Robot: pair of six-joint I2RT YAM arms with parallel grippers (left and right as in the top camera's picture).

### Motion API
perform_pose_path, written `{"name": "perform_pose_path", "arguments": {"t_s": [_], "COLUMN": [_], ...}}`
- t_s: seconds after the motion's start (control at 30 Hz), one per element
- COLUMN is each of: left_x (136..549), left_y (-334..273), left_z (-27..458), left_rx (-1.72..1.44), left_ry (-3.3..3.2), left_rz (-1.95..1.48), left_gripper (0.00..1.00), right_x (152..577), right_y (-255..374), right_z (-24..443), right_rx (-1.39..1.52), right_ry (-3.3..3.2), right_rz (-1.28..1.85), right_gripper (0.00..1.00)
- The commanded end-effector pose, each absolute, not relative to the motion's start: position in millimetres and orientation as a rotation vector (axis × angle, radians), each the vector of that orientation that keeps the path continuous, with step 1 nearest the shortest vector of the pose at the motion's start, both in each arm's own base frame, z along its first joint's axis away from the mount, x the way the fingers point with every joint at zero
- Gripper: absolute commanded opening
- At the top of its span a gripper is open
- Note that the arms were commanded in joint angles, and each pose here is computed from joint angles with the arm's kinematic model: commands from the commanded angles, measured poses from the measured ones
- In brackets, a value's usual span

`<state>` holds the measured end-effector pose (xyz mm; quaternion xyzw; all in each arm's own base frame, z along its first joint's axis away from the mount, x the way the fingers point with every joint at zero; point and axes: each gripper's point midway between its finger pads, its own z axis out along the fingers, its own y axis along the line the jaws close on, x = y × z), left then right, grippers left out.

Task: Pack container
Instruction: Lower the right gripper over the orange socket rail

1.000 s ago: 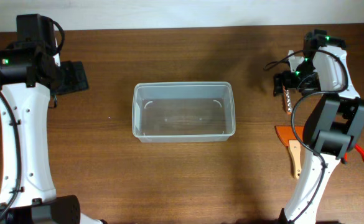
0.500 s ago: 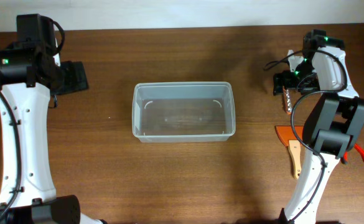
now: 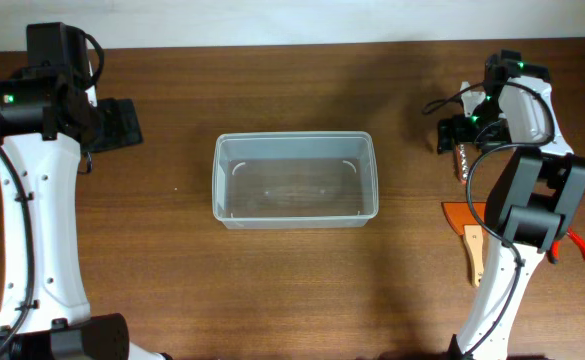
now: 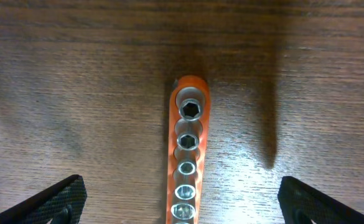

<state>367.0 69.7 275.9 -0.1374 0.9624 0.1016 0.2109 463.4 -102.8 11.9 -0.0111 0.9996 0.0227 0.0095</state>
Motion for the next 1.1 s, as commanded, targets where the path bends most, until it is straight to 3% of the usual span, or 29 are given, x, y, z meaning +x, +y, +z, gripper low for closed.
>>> {"name": "perform_pose_path", "arguments": {"t_s": [0.0, 0.83, 1.0, 1.07], "left_x": [366.2, 366.2, 366.2, 366.3], "left_y": [72.5, 72.3, 72.5, 72.3], "left_z": [285.9, 285.8, 285.9, 285.9], "left_rx": [-0.381, -0.381, -0.381, -0.381], "left_ry": [2.644, 2.644, 2.644, 2.644], "left_rz": [0.295, 0.295, 0.295, 0.295], "left_gripper": [0.99, 0.99, 0.99, 0.99], "right_x": [464.0, 452.4, 452.4, 452.5], "right_y": [-105.2, -106.4, -106.3, -106.4], "right_z": [3.5, -19.5, -19.5, -19.4], "right_rx": [-0.021, 0.011, 0.017, 0.016], "right_ry": [3.135, 3.196, 3.196, 3.196], "right_rz": [0.056, 0.043, 0.043, 0.043], "right_gripper": [0.99, 1.00, 0.91, 0.78]}}
